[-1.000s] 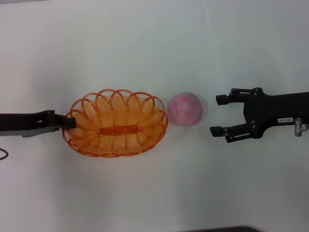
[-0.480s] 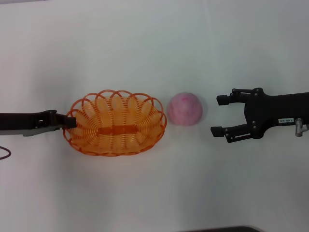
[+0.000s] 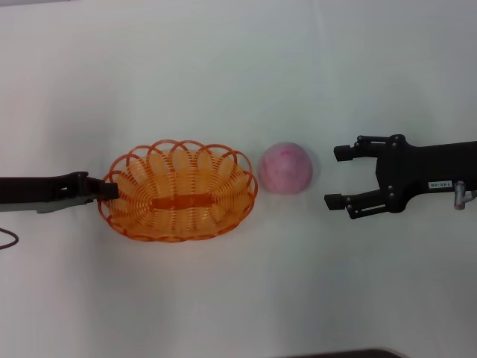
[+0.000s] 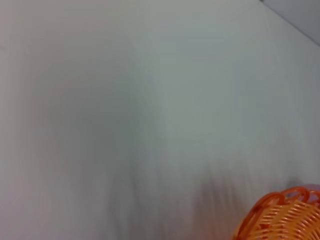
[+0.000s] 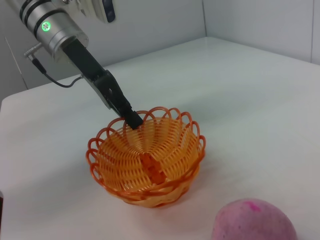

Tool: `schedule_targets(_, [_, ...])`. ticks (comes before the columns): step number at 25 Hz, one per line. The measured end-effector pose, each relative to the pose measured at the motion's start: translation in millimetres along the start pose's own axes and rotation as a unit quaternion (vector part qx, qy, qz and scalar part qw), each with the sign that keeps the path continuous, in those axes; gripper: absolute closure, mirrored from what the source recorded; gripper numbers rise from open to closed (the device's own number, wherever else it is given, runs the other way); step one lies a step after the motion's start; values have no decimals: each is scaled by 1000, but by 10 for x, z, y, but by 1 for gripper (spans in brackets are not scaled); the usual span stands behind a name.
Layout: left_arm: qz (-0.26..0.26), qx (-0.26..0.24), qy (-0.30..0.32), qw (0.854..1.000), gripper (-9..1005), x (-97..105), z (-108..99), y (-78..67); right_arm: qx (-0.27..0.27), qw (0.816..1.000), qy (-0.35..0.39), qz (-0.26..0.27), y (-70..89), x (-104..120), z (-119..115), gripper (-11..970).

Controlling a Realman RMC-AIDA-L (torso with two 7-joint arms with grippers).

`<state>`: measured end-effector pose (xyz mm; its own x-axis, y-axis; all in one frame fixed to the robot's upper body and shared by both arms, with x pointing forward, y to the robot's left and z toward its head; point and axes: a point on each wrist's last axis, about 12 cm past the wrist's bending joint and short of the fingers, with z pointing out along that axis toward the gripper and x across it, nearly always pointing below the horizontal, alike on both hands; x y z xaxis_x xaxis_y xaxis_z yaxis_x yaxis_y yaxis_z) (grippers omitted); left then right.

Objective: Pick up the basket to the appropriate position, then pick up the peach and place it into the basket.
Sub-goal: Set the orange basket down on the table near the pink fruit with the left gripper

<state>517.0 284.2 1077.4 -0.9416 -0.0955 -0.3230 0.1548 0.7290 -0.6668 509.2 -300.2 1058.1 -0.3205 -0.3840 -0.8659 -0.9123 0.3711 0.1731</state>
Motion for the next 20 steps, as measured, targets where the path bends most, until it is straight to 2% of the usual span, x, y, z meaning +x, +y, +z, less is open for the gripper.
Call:
schedule_targets(13, [-11,18,-6,1000,910,11,-2,-12,2,1000,0,0,-9,0,-14,13])
schedule_targets(20, [-27,32,2,999,765,57,45,2,4,1000,1,0,-12,5,-23,12])
